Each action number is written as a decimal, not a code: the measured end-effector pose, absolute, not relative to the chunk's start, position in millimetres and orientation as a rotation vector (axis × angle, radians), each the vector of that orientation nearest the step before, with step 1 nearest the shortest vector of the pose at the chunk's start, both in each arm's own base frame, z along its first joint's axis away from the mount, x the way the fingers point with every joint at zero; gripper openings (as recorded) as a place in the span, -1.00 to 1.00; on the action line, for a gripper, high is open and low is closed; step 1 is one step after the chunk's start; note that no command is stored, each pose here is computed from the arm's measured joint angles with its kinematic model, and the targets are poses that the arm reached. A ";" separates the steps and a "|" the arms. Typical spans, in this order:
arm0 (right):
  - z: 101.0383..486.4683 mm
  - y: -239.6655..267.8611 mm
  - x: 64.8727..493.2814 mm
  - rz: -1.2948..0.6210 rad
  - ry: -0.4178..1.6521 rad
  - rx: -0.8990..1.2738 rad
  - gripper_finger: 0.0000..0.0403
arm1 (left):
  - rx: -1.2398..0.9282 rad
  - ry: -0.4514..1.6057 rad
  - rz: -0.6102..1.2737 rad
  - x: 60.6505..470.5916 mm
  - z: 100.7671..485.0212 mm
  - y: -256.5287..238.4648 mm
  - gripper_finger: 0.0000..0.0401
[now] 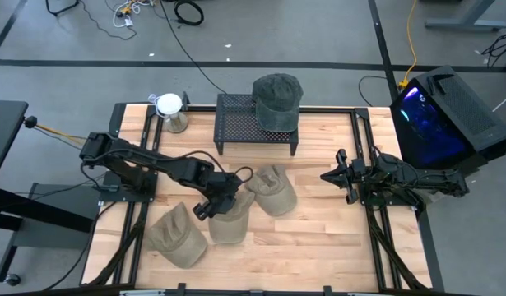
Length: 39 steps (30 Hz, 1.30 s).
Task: Pick & Place hat
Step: Put the middle brown cap on the shelf
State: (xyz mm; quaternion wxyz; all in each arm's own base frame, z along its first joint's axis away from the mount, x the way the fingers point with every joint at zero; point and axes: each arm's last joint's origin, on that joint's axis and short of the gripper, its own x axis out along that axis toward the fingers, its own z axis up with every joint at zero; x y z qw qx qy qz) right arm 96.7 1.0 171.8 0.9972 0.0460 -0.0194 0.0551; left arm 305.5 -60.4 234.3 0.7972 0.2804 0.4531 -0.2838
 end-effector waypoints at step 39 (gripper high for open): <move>171.9 1.0 96.7 0.111 -0.040 0.092 -0.88 | 0.774 1.103 -0.690 318.1 194.5 -58.1 -0.39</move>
